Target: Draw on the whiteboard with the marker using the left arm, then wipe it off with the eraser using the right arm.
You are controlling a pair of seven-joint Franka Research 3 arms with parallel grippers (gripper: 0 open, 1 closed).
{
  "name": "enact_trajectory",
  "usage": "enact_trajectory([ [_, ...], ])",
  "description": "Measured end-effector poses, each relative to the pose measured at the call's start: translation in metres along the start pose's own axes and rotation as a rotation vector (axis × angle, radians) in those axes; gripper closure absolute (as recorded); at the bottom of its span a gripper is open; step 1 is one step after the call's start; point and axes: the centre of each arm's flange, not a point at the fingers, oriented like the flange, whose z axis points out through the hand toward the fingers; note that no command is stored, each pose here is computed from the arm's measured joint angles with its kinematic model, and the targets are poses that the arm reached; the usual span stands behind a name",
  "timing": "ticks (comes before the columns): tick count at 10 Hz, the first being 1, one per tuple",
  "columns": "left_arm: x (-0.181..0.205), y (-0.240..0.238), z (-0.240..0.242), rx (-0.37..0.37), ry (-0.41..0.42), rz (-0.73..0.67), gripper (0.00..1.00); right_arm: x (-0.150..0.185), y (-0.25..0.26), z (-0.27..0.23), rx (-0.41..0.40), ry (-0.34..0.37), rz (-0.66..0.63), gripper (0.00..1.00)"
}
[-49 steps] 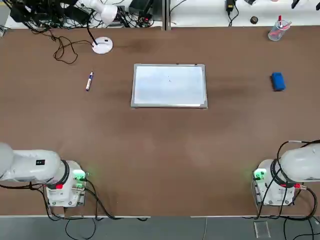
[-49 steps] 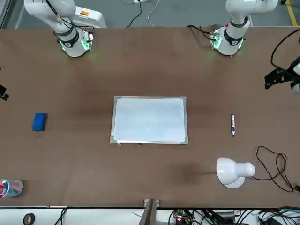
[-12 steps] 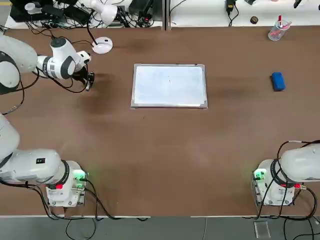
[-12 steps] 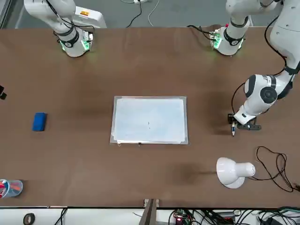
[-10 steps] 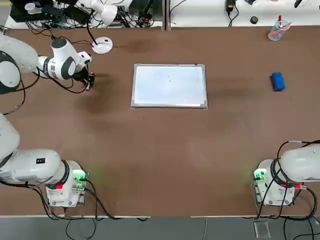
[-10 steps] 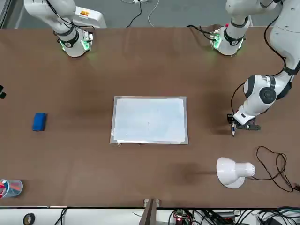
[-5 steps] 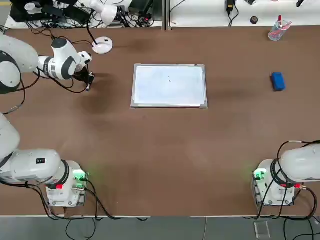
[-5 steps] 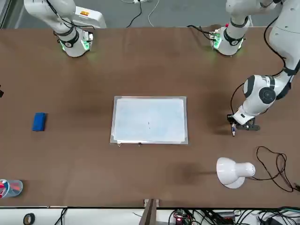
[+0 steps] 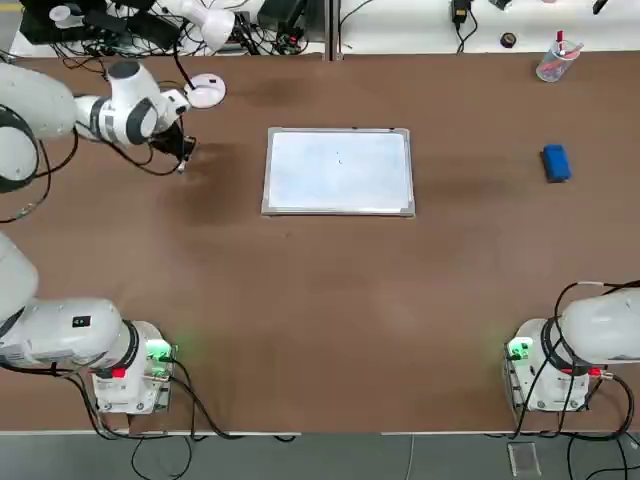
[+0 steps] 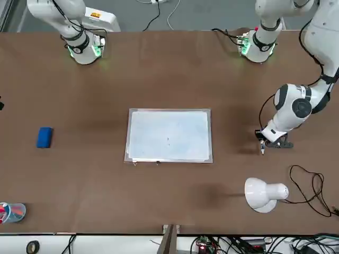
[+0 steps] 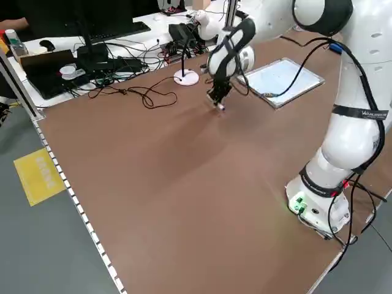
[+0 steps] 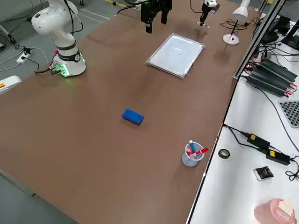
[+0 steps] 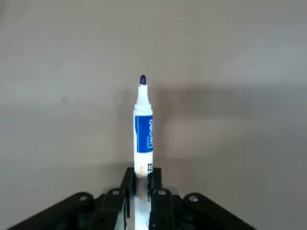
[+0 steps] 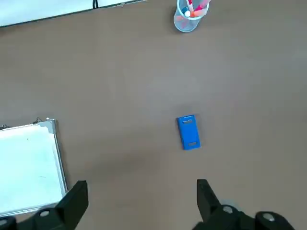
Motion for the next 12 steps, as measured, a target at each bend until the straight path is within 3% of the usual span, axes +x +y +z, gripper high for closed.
enact_trajectory([
  [2,0.009,0.057,-0.043,-0.05,-0.044,-0.077,0.83,0.0,0.0,0.0,0.0,0.003,0.0,0.0],
  [6,0.01,0.158,-0.093,-0.301,-0.158,-0.336,0.83,0.0,0.0,0.0,0.0,0.003,-0.001,0.0],
  [12,0.021,0.272,-0.068,-0.677,-0.533,-0.742,0.83,0.0,-0.001,0.0,0.0,0.002,-0.003,0.0],
])
